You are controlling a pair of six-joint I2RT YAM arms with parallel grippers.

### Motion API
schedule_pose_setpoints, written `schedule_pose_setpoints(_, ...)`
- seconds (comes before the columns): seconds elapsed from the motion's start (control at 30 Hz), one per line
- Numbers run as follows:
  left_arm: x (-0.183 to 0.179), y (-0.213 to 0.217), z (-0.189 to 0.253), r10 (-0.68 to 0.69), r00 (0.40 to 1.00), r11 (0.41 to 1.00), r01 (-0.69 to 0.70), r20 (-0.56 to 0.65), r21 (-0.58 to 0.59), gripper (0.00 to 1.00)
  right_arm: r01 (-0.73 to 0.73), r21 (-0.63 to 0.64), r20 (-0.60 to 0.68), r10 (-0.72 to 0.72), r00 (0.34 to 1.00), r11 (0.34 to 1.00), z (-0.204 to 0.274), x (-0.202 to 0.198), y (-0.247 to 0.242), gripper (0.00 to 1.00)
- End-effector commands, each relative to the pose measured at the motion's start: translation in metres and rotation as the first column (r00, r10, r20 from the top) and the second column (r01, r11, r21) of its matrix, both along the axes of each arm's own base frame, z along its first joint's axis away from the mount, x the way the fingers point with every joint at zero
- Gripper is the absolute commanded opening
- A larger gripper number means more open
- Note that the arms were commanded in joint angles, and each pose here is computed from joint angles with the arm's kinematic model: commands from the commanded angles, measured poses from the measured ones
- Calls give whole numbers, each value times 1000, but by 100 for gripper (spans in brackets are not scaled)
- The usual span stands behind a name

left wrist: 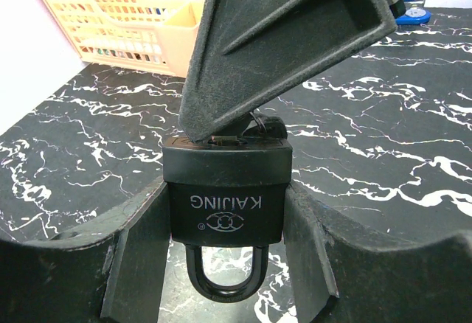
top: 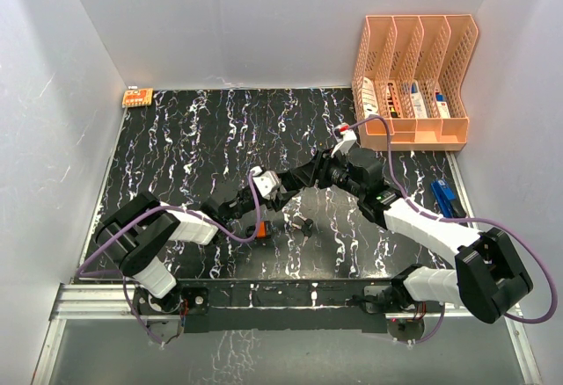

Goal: Unlock with the key

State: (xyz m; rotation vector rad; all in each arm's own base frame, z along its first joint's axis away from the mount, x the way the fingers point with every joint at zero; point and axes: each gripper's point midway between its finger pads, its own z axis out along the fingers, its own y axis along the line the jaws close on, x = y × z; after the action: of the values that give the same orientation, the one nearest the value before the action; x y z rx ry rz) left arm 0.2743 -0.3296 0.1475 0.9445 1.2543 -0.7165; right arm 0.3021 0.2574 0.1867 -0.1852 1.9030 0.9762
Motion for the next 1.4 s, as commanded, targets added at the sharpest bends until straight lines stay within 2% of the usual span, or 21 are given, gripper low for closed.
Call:
schedule_pose_setpoints(0.0, -4, -6, 54, -22, 992, 991, 37, 122, -125, 0, 11, 40, 112, -16, 994, 999, 37, 12, 1, 45)
schedule_pose_setpoints(0.43, -5, -6, 48, -24, 995, 992, 36, 99, -117, 0, 19, 39, 129, -24, 991, 999, 42, 11, -1, 41)
schedule_pose_setpoints(0.87, -4, -6, 44, -19, 996, 994, 29, 90, -110, 0, 15, 38, 127, -20, 992, 999, 41, 11, -1, 19)
schedule_pose_setpoints(1.1, -1, -7, 47, -14, 995, 995, 24, 95, -101, 0, 3, 37, 120, -8, 993, 999, 39, 9, 1, 12)
schedule_pose_setpoints(1.37, 2, -10, 54, -14, 994, 995, 25, 104, -100, 0, -22, 31, 94, 19, 995, 999, 32, 6, 5, 13)
